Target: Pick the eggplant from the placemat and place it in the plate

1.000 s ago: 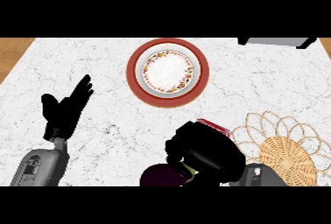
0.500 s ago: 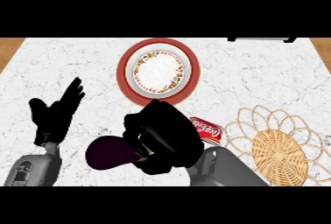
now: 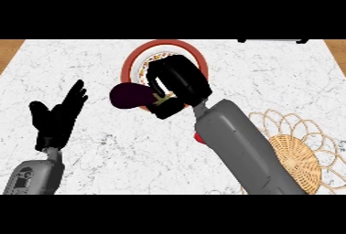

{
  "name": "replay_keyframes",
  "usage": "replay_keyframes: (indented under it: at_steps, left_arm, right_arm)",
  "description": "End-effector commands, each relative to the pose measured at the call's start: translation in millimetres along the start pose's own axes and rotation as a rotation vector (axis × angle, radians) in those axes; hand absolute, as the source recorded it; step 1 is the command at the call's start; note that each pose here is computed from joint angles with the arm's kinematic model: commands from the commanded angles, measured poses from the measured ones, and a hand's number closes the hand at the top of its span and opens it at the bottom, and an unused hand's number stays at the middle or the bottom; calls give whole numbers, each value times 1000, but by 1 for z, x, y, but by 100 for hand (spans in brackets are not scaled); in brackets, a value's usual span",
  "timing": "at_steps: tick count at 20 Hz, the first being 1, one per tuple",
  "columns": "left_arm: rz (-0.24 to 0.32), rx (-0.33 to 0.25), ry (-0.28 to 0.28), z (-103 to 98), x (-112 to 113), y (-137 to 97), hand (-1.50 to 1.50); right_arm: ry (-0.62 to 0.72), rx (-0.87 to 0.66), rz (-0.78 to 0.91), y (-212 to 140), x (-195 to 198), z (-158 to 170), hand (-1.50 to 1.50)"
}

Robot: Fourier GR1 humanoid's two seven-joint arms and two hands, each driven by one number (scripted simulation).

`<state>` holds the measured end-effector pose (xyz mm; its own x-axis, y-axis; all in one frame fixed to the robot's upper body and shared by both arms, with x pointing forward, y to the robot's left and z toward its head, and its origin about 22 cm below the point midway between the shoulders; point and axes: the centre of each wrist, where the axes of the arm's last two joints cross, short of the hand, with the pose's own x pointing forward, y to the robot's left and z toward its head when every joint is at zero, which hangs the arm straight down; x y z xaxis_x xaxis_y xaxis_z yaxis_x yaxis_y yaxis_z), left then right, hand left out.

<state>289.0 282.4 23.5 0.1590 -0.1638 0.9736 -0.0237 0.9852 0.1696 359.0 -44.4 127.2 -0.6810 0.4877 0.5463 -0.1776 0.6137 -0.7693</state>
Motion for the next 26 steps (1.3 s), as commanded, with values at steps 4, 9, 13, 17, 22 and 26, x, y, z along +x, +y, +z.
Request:
replay_keyframes:
  at_steps: [4, 9, 13, 17, 22, 26]
  left_arm:
    - [-6, 5, -3, -3, 5, -11, 0]
    - [13, -24, -14, 1, 2, -20, 0]
    - [-5, -45, -34, 2, 7, -8, 0]
    - [-21, -21, -30, -4, 8, -9, 0]
    - [3, -2, -43, -10, 20, -18, 0]
    - [7, -18, -26, -10, 6, -17, 0]
  right_arm:
    - [49, 1, 37, -22, -27, -51, 150]
    - [83, 184, 200, -10, -82, -21, 150]
    - [229, 271, 2, 3, -82, -31, -150]
    - [104, 291, -34, -17, -98, -28, -150]
    - [-70, 113, -120, -38, -99, -30, -150]
    - [-250, 60, -394, -35, -84, -43, -150]
